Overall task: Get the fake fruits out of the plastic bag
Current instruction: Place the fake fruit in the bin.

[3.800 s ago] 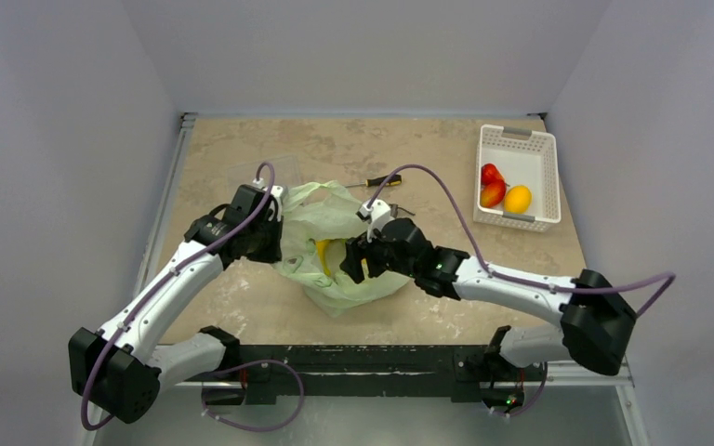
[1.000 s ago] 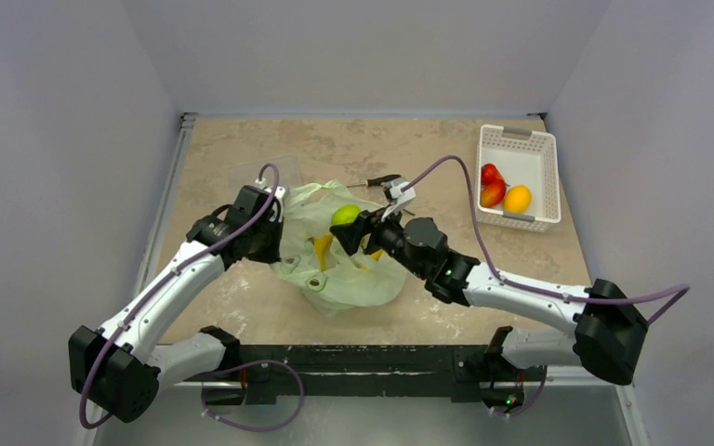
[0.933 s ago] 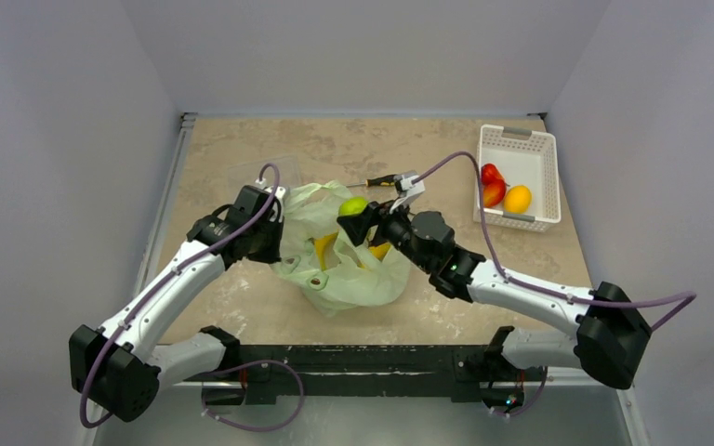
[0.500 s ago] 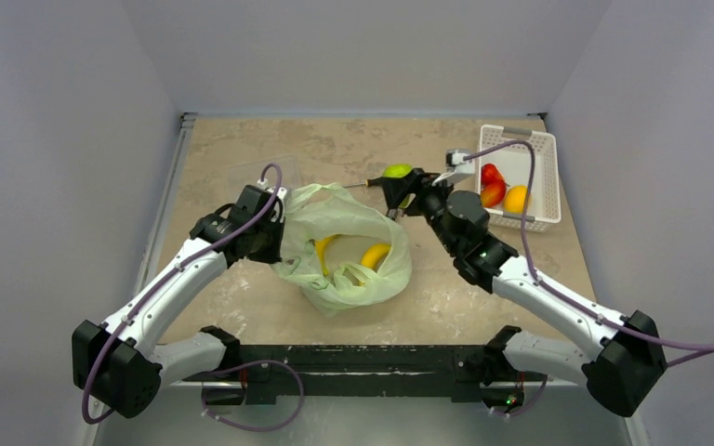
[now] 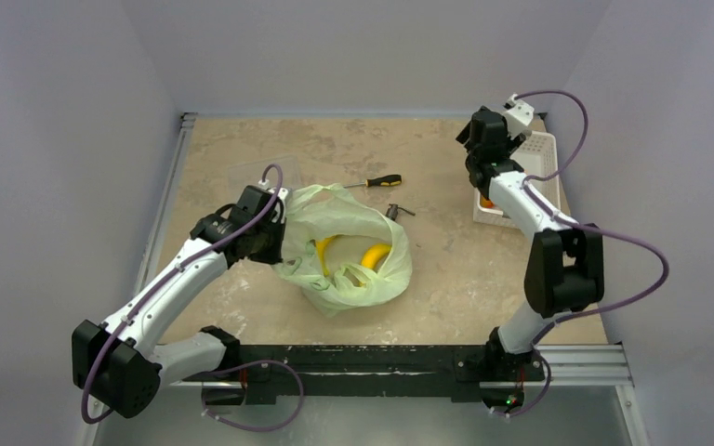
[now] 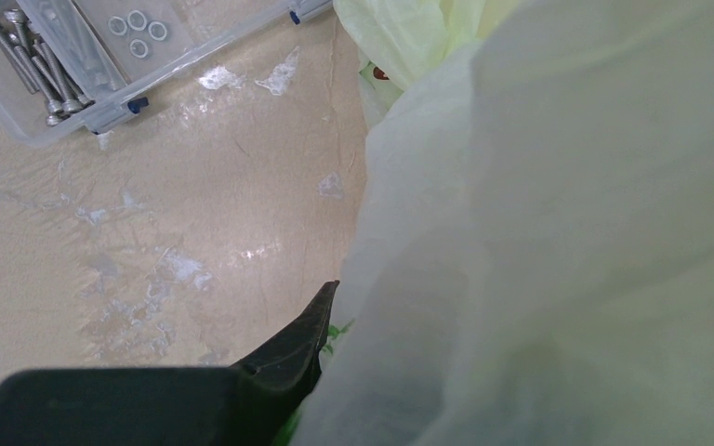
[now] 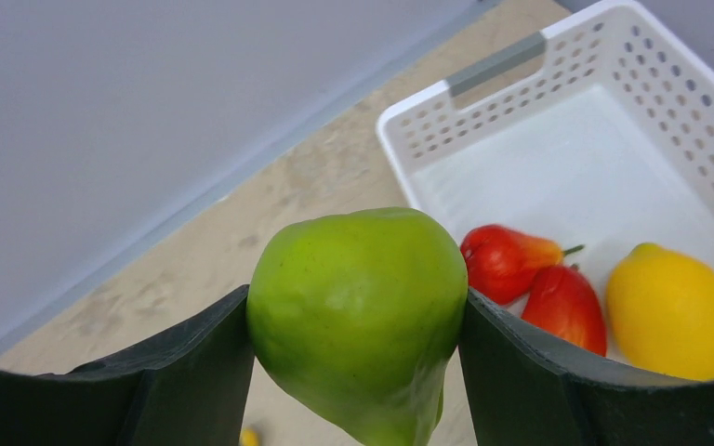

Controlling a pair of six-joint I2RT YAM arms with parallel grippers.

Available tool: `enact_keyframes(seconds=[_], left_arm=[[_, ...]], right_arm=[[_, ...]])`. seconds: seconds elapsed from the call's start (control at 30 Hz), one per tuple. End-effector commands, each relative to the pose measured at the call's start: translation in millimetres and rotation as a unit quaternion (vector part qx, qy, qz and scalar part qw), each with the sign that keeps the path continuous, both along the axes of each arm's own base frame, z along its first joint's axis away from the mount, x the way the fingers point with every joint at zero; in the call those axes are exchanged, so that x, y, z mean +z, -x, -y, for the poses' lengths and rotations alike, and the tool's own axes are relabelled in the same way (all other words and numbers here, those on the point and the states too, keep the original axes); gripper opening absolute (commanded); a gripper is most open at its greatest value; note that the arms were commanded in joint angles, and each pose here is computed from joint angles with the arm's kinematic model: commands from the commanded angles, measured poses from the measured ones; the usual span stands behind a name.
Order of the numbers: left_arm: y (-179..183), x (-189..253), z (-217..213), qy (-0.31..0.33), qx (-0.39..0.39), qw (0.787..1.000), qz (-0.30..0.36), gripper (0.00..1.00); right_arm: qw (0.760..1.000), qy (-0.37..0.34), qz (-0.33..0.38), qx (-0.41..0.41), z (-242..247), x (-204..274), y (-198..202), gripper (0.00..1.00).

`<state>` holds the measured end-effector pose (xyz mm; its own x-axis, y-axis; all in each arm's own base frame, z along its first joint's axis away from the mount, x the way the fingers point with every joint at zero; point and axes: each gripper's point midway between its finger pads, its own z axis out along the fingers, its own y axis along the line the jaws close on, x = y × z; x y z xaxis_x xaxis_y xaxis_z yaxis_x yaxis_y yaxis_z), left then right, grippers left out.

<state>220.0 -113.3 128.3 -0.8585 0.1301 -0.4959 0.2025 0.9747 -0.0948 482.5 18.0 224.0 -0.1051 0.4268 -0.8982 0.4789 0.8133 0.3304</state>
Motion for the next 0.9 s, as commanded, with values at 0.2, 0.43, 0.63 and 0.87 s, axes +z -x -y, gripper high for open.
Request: enact_keyframes(seconds=[0.2, 0.43, 0.63, 0.87], left_arm=[[1.3, 6.2, 3.4, -0.002, -0.014, 1.000, 0.011, 0.00], [0.4, 5.5, 3.3, -0.005, -0.014, 1.000, 0.011, 0.00], [0.4, 4.2, 3.4, -0.008, -0.014, 1.000, 0.007, 0.00], [0.2, 3.7, 2.1, -0.011, -0.012, 1.000, 0.007, 0.00]], right_arm=[[0.997, -0.011, -0.033, -0.069, 97.4, -19.1, -60.4, 0.00], [0.996, -0.069, -0.059, -0.003, 126.1, -59.3, -98.1, 0.17], [0.992, -0.096, -0.082, 0.032, 117.7, -91.7, -121.2, 0.31], [0.985, -0.121, -0.107, 0.056, 106.7, -124.6, -125.9, 0.38]])
